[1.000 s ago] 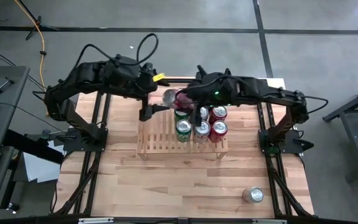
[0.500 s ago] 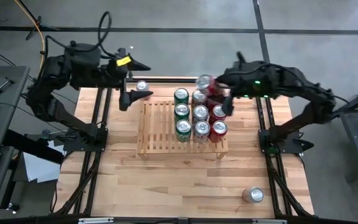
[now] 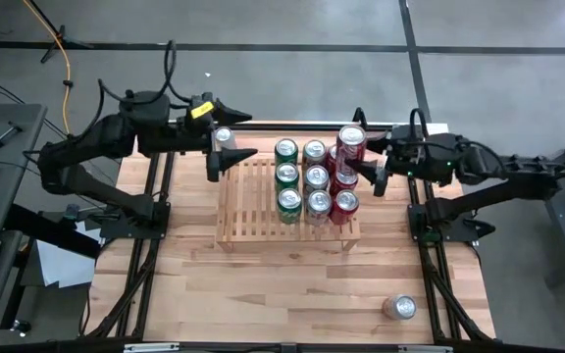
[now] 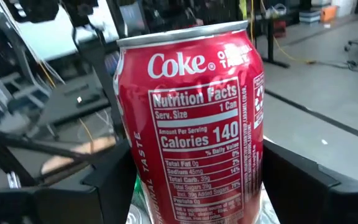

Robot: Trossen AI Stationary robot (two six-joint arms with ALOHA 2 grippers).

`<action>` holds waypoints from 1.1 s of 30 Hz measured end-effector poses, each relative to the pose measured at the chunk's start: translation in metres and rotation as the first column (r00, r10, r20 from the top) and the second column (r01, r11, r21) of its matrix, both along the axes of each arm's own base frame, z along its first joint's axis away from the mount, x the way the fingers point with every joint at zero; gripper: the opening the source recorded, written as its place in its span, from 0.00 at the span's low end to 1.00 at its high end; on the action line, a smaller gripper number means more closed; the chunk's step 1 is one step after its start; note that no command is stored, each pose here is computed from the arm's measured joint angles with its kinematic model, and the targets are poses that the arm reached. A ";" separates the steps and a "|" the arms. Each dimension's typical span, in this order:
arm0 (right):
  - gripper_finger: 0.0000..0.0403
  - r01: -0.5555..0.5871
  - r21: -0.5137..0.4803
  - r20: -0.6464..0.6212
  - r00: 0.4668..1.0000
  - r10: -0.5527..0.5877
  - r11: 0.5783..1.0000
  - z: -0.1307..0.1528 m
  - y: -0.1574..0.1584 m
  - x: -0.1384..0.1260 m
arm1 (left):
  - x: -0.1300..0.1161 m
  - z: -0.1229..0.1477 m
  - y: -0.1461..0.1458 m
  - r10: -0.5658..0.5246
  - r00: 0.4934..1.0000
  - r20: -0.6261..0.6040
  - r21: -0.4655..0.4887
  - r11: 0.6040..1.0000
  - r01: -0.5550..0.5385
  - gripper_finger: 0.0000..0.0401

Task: Place canned beverage on shelf
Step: Stack the red soda can on top of the red soda can on the shelf

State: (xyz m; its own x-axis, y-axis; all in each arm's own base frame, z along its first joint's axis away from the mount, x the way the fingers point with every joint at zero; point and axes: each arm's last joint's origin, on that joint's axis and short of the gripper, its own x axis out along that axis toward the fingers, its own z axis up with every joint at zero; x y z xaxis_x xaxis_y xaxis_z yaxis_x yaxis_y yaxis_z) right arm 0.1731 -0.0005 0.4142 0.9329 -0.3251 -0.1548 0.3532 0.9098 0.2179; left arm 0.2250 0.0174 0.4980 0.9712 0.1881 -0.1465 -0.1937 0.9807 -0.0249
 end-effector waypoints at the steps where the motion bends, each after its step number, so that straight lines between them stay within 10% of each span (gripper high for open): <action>1: 0.69 -0.002 0.001 0.022 1.000 0.002 1.000 -0.005 0.000 0.000 | -0.001 -0.002 0.000 0.003 1.000 0.028 -0.014 1.000 -0.002 0.98; 28: 0.69 -0.045 -0.141 0.037 0.998 0.050 0.989 -0.033 0.003 -0.021 | -0.012 -0.003 0.002 0.110 0.981 0.157 -0.117 0.989 -0.092 0.98; 33: 0.69 -0.008 -0.142 0.237 0.970 0.042 0.990 -0.038 0.000 -0.039 | -0.012 -0.002 0.002 0.134 0.976 0.173 -0.126 0.986 -0.113 0.98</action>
State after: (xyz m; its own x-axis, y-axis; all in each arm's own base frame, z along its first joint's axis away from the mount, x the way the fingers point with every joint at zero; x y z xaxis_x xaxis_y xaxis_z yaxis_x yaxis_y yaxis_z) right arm 0.1337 -0.0001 0.3758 0.9453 -0.3036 0.1190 0.2828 0.9450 0.1642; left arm 0.2133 0.0196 0.4964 0.9537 0.3006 0.0008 -0.2955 0.9380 -0.1810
